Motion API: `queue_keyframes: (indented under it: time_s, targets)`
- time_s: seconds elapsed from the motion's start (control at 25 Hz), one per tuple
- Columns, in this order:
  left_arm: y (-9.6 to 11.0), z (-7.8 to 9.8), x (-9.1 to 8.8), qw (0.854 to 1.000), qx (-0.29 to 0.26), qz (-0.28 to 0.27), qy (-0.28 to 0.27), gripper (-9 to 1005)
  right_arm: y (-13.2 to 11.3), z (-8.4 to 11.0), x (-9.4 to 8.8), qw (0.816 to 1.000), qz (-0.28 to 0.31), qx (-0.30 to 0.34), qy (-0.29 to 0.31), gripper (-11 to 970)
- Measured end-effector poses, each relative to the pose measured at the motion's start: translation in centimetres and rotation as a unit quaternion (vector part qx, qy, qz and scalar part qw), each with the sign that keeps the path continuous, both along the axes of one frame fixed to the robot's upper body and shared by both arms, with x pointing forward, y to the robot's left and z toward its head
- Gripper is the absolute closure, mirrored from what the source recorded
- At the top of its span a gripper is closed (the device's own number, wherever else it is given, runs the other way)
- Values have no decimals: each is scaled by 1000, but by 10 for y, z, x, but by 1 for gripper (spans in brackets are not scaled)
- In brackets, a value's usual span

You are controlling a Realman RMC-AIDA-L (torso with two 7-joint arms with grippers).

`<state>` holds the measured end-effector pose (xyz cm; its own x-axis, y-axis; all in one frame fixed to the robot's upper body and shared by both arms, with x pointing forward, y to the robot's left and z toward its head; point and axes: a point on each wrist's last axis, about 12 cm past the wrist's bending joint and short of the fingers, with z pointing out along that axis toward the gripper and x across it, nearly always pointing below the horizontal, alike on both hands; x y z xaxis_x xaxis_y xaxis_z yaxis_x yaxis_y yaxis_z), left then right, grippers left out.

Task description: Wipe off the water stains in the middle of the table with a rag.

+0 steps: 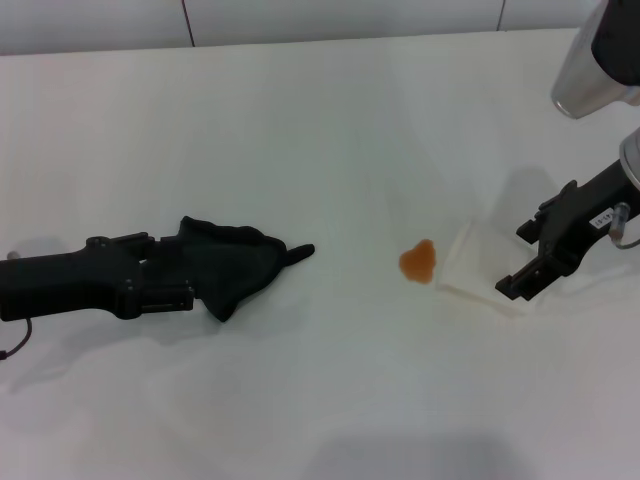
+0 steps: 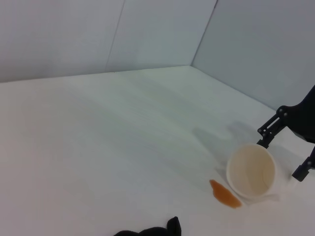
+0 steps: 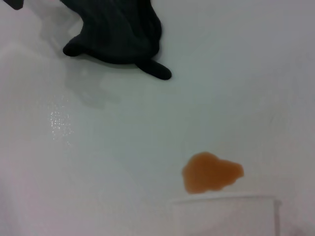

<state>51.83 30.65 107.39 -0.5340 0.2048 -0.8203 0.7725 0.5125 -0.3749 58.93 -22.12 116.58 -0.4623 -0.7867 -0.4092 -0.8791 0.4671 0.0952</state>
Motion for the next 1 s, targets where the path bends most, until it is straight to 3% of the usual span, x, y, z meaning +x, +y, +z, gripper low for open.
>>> queue_keyframes:
  time_s: [1.0]
  targets:
    - [-1, 0, 0, 1000, -2, 2, 4, 122, 5, -16, 1, 1000, 1, -11, 3, 124]
